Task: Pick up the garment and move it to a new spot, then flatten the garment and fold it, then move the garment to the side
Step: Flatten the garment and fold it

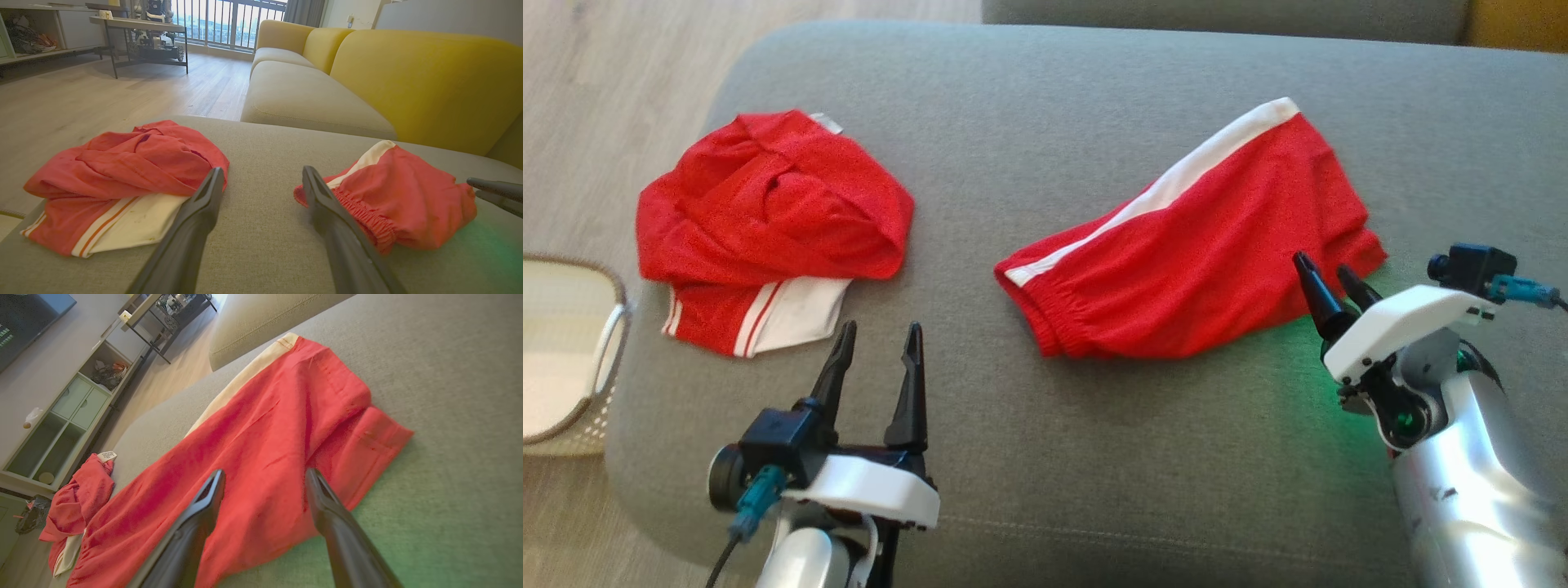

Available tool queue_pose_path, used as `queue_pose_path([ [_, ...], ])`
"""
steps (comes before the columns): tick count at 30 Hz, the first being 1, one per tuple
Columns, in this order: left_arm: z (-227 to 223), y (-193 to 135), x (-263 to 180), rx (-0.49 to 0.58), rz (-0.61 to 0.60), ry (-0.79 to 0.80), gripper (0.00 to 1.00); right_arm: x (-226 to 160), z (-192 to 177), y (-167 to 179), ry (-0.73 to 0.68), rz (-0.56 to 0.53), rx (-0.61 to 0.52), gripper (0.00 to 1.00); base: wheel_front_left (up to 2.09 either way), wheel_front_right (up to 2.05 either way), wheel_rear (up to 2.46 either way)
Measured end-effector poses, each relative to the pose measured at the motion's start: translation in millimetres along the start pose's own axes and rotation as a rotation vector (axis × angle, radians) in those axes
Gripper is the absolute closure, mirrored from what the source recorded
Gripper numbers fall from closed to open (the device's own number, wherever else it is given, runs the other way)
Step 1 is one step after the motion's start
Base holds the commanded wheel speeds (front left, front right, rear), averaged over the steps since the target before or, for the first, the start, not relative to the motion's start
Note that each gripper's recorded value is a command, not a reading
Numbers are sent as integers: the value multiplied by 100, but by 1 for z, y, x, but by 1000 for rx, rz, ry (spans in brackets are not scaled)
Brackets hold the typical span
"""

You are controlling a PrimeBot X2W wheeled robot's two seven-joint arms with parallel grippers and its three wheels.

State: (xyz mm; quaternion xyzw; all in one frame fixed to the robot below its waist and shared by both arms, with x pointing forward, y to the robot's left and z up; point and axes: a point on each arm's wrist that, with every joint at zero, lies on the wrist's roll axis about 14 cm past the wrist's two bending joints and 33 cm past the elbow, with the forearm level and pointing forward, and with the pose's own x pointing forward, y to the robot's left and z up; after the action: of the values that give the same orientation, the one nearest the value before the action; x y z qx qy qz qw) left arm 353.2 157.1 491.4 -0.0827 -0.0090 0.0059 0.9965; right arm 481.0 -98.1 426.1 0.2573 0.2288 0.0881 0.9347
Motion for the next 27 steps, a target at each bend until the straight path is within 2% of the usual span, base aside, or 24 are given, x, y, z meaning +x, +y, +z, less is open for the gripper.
queue_pose_path([
  [6,2,7,0,9,26,-5,0,16,-13,5,57,-3,-4,0,0,0,0],
  [11,1,11,-1,10,40,1,0,20,-26,-4,96,-35,-16,0,0,0,0],
  [13,0,10,-1,3,42,3,0,20,-27,-10,97,-52,-15,4,0,0,0],
  [14,-1,10,0,1,41,5,0,19,-26,-12,96,-59,-19,0,0,0,0],
  [19,-4,4,2,-1,21,14,0,21,-20,-16,77,-72,-30,0,0,0,0],
  [20,-4,3,3,-1,17,14,0,22,-19,-16,76,-70,-29,3,0,0,0],
  [21,-4,2,4,-1,14,13,0,23,-19,-15,74,-68,-27,19,0,0,0],
  [22,-3,1,5,-1,11,12,0,23,-17,-13,70,-64,-27,41,0,0,0],
  [24,-2,0,7,1,6,8,0,24,-17,-11,72,-58,-30,75,0,0,0],
  [25,-2,-1,7,1,5,7,0,24,-19,-11,76,-57,-28,97,0,0,0],
  [27,-3,-1,7,1,5,10,0,23,-23,-11,90,-57,-28,100,0,0,0],
])
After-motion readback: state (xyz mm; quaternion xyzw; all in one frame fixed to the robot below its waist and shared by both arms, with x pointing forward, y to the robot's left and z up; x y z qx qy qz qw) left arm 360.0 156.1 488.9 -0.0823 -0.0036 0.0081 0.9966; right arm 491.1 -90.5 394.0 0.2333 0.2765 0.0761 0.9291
